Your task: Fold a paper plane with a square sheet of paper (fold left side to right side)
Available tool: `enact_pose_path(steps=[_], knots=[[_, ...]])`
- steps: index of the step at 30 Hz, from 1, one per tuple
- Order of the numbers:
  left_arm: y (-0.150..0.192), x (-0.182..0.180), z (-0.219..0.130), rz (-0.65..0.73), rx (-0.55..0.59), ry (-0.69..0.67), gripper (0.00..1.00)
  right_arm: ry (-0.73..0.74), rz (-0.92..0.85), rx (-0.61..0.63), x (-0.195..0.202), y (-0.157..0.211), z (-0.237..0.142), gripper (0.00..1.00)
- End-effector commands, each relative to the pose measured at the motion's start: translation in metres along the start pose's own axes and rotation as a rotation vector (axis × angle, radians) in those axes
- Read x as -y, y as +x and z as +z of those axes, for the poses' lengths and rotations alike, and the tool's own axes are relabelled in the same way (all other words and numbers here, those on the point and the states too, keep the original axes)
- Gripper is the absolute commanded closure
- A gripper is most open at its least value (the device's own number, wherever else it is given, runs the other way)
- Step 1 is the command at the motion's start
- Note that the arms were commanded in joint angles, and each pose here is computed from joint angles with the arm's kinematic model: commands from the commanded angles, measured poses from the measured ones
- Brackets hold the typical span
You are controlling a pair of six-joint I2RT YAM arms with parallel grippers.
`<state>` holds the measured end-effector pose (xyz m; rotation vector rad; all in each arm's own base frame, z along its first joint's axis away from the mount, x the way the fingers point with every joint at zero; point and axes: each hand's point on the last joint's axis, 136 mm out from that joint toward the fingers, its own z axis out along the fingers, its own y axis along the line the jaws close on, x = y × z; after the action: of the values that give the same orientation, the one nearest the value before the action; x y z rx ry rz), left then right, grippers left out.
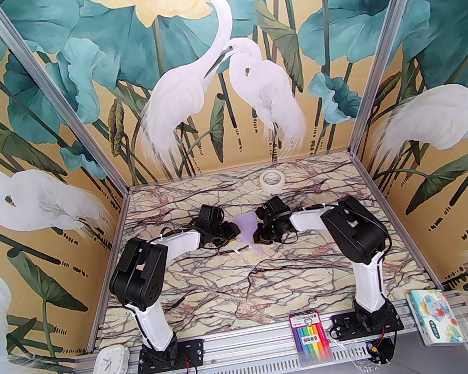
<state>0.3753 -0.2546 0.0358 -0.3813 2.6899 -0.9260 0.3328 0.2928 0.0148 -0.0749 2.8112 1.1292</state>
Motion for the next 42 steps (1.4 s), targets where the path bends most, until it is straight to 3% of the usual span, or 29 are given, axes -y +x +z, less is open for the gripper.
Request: enact_pose_path(steps=[1,18,32,39,42], knots=[[-0.003,0.001,0.007,0.011,-0.004,-0.010,0.69,0.052,0.045,-0.044,0.019,0.017,0.011,1.00],[-0.007,0.017,0.014,0.019,-0.010,0.074,0.72,0.053,0.049,-0.052,0.020,0.021,0.013,1.00],[0.026,0.014,0.019,0.041,-0.079,0.115,0.75,0.018,0.027,-0.008,0.003,0.003,0.005,1.00],[0.023,0.009,0.018,0.050,-0.043,0.067,0.92,-0.015,-0.015,0.071,-0.015,-0.008,-0.011,1.00],[0.018,0.007,0.014,0.052,-0.017,0.034,0.94,0.019,-0.030,0.138,-0.017,-0.014,-0.026,1.00]])
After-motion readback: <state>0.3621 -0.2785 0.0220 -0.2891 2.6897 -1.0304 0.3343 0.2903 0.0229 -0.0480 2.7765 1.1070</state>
